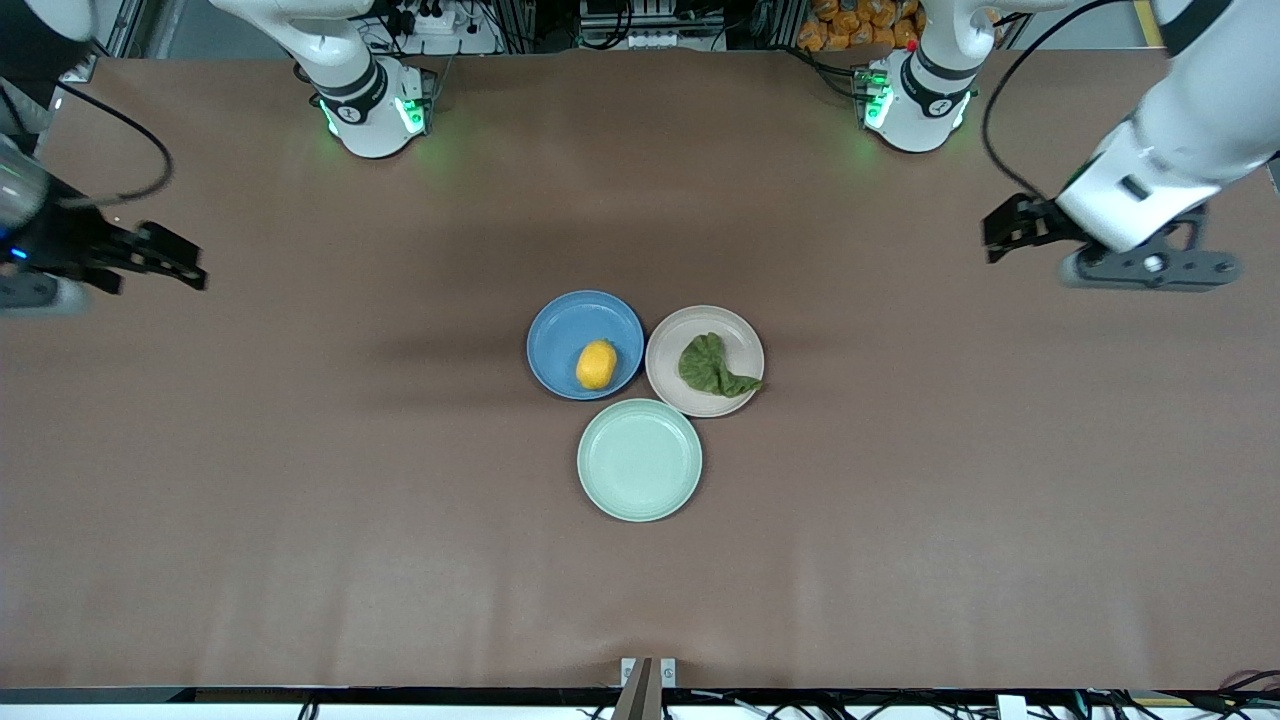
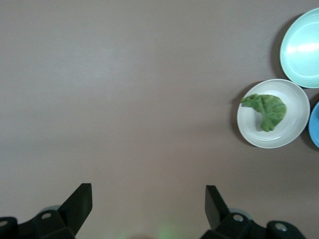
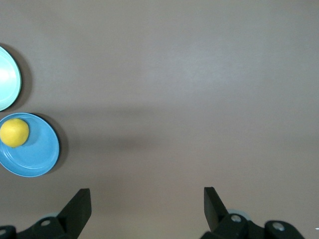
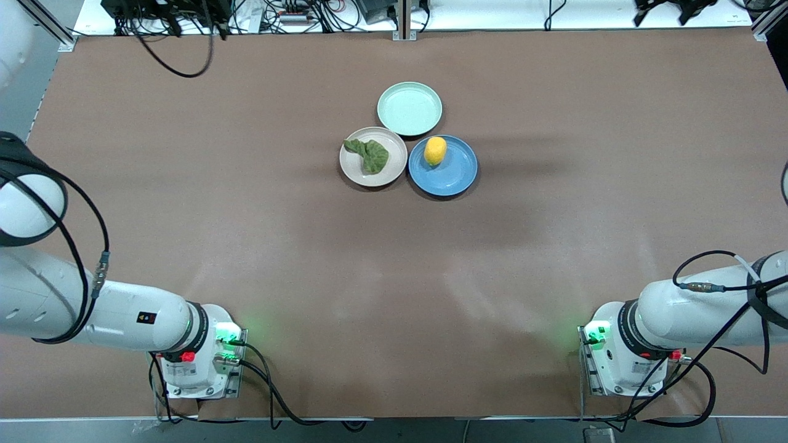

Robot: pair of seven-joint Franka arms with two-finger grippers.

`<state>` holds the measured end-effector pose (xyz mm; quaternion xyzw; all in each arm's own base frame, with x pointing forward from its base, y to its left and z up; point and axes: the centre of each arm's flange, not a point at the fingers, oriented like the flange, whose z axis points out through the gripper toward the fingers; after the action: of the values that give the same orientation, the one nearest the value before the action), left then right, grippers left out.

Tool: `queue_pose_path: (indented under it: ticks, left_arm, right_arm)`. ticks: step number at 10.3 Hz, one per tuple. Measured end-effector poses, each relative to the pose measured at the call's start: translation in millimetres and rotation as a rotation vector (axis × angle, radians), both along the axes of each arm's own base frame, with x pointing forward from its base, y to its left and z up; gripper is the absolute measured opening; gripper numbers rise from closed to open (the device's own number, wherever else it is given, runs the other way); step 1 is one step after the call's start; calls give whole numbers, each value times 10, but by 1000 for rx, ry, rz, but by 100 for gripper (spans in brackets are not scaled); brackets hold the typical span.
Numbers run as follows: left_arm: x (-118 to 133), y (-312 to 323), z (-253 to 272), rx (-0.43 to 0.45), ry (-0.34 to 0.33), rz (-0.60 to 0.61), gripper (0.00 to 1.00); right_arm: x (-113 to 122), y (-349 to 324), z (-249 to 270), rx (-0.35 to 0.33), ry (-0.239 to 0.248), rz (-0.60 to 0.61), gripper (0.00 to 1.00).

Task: Pick lemon and lettuce from blue and beige plates
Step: 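Move the right gripper toward the lemon while the left gripper approaches the lettuce, then grasp the lemon with the right gripper while the left gripper grasps the lettuce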

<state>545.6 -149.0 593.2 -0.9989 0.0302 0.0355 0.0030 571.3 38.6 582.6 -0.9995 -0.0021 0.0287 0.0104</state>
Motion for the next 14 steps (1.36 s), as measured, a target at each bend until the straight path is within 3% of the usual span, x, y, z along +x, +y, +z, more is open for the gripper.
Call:
queue_pose_path:
  ticks: [3, 7, 12, 14]
  left_arm:
    - [104, -383, -277, -66, 25, 123, 100]
    - [145, -1058, -640, -73, 8, 219, 100]
    - [-1, -2178, -1581, -62, 36, 228, 100]
    - [10, -2376, -2081, -44, 62, 244, 100]
  right_arm:
    - [249, 534, -517, -1, 23, -33, 100]
    - [516, 1182, -1333, 5, 42, -129, 100]
    - [502, 2311, -2118, 22, -6, -283, 100]
    - [418, 2681, -2496, 22, 0, -282, 100]
